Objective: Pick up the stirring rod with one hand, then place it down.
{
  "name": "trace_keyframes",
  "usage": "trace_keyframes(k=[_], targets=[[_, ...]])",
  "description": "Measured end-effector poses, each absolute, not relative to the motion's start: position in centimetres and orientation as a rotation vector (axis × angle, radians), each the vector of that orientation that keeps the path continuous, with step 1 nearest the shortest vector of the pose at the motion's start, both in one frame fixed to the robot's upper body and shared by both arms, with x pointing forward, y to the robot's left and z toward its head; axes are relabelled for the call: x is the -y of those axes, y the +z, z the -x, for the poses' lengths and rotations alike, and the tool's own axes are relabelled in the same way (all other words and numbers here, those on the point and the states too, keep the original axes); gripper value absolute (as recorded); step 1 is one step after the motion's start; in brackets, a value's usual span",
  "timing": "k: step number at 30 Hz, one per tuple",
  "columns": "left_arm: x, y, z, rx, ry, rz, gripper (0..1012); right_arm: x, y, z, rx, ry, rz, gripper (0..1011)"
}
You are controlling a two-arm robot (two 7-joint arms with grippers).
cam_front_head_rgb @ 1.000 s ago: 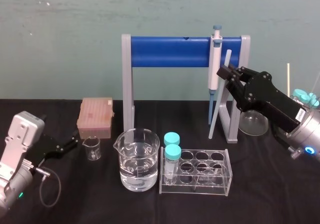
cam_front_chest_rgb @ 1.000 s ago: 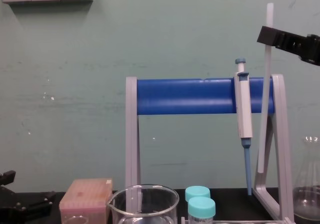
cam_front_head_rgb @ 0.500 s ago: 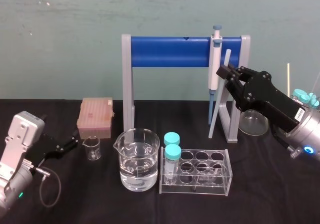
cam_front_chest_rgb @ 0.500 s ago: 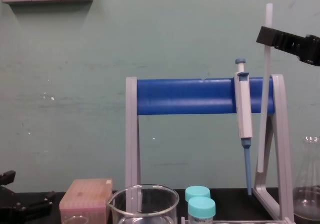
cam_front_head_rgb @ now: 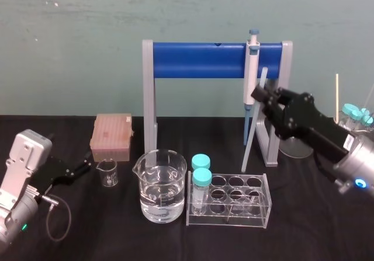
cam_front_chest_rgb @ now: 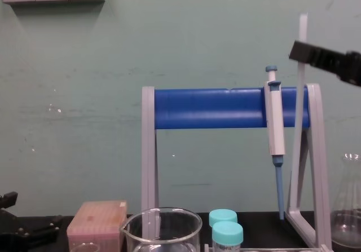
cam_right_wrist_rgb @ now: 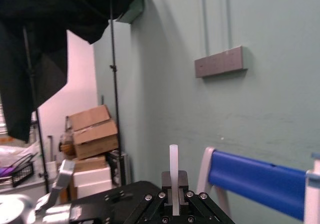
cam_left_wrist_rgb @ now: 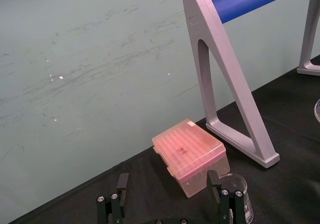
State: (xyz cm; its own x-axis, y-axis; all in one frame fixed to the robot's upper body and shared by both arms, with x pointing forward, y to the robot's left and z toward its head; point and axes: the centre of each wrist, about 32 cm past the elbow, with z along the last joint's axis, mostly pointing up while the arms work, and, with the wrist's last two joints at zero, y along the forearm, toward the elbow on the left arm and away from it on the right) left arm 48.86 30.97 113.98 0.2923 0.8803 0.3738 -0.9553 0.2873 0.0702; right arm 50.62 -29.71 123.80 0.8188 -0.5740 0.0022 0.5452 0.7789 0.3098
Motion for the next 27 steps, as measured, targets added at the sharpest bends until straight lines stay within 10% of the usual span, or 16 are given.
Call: trace_keyframes(k=[27], targets=[[-31.0, 114.0, -48.9, 0.285, 1.248, -0.305, 1000, 30.1, 118.0, -52.3, 0.096, -0.612, -0.263, 66]])
